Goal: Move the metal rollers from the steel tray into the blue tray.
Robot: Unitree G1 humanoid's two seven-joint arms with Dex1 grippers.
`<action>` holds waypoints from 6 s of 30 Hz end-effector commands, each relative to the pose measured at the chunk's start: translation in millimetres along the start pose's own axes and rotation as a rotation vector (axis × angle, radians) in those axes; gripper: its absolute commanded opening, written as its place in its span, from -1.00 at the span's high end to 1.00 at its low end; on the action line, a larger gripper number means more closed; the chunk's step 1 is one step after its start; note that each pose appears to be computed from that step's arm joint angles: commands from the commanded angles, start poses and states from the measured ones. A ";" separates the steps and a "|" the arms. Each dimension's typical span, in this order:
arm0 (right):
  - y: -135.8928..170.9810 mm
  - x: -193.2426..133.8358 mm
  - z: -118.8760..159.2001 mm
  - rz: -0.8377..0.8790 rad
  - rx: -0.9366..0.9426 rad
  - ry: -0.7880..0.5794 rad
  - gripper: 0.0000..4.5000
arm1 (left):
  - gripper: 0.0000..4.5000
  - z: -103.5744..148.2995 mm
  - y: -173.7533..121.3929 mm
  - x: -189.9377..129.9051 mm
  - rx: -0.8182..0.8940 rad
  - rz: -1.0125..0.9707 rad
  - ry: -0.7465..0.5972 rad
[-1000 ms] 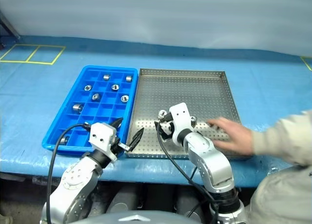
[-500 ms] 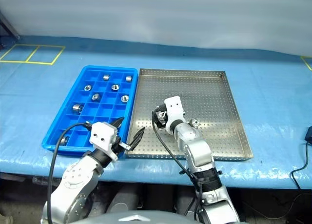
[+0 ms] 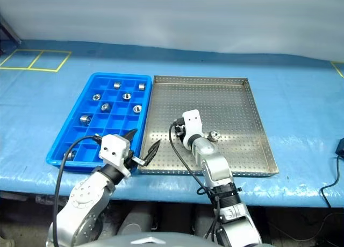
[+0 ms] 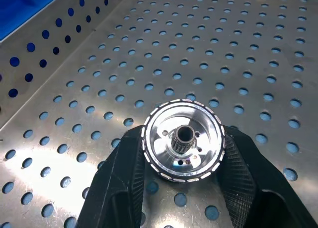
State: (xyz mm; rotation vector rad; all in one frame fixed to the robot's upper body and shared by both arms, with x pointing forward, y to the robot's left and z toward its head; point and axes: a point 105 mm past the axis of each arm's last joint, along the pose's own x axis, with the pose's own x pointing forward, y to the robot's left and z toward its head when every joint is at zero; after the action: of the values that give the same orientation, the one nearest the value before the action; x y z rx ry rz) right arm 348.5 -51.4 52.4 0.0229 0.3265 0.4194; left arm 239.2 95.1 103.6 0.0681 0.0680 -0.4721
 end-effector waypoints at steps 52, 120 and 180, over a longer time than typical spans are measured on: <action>59.2 37.1 69.2 0.218 -0.119 -0.133 -0.09 | -1.00 21.1 43.1 -28.2 0.037 0.364 -0.095; -29.2 -126.9 60.9 -0.314 -0.024 -0.189 -0.95 | 0.20 10.0 -40.8 184.3 0.202 -0.379 0.101; -7.2 -76.4 73.3 -0.019 -0.154 -0.178 -0.95 | -0.96 55.7 94.0 24.2 0.081 0.317 -0.092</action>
State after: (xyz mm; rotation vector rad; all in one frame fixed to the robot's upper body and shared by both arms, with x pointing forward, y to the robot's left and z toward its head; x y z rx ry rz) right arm 311.4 -83.9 131.8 -0.1009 0.1754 0.4162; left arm 311.6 178.7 146.9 0.1262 0.0125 -0.0648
